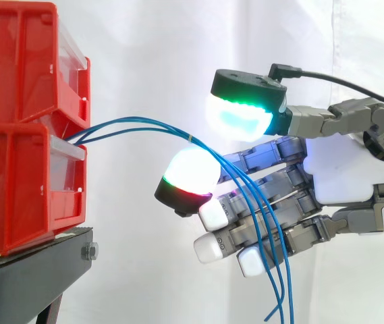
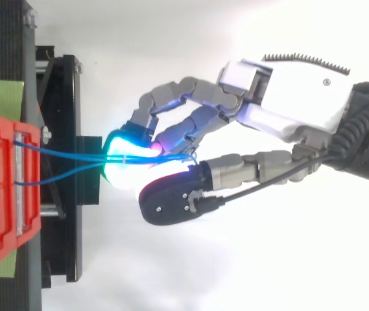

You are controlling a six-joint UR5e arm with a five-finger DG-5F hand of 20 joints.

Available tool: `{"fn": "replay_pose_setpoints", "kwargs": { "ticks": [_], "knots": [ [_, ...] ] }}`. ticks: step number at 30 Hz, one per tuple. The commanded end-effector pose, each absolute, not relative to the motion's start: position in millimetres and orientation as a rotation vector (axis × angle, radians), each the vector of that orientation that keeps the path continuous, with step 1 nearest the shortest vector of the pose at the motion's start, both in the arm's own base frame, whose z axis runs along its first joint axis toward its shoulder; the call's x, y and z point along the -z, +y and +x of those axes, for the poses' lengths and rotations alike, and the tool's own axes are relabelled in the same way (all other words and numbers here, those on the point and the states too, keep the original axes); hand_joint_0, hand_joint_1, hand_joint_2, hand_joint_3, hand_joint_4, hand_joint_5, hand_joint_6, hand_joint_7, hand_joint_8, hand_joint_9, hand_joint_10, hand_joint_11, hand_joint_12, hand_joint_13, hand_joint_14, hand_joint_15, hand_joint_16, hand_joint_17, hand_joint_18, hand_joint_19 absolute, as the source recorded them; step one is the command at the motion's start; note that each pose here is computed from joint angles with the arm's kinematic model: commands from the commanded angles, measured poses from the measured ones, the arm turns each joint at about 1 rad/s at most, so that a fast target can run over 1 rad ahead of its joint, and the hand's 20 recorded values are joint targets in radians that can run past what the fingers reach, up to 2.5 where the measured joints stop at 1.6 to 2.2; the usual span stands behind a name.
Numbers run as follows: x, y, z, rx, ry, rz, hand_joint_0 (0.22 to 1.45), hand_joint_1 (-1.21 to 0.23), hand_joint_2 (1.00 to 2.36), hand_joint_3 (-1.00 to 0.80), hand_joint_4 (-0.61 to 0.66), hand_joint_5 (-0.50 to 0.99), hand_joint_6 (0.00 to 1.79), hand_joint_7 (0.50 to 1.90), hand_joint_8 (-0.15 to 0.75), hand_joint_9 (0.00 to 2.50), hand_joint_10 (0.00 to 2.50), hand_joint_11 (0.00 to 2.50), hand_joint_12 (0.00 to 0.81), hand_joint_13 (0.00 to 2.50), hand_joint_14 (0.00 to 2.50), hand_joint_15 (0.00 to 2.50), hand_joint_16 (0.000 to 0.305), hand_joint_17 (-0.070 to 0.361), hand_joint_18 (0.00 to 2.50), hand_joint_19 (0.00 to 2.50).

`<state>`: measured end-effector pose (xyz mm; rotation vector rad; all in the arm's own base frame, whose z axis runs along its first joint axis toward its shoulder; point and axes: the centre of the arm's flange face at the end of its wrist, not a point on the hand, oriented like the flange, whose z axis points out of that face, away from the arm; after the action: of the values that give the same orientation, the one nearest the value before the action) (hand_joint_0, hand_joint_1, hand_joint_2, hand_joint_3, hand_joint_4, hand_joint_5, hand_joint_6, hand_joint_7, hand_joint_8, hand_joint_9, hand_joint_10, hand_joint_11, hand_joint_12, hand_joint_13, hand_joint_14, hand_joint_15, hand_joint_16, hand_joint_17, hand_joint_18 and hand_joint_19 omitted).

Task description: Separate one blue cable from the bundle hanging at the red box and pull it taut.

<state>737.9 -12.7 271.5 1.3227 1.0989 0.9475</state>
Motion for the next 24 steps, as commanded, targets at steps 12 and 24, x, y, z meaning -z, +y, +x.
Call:
{"fn": "replay_pose_setpoints", "kwargs": {
  "ticks": [12,24],
  "knots": [
    [-249.8,-13.1,750.4,-0.955,1.07,1.289,0.62,-0.51,1.01,-0.35,0.18,-0.19,0.85,0.88,0.368,0.81,0.01,0.47,0.316,0.83,0.01,0.36,0.038,0.084,0.78,0.53],
    [-267.8,-11.4,757.3,-0.972,1.053,1.282,0.64,-0.72,1.02,-0.14,0.12,-0.21,0.95,0.93,0.368,0.84,0.02,0.7,0.324,0.86,0.01,0.41,0.038,0.086,0.8,0.53]
  ]
}}
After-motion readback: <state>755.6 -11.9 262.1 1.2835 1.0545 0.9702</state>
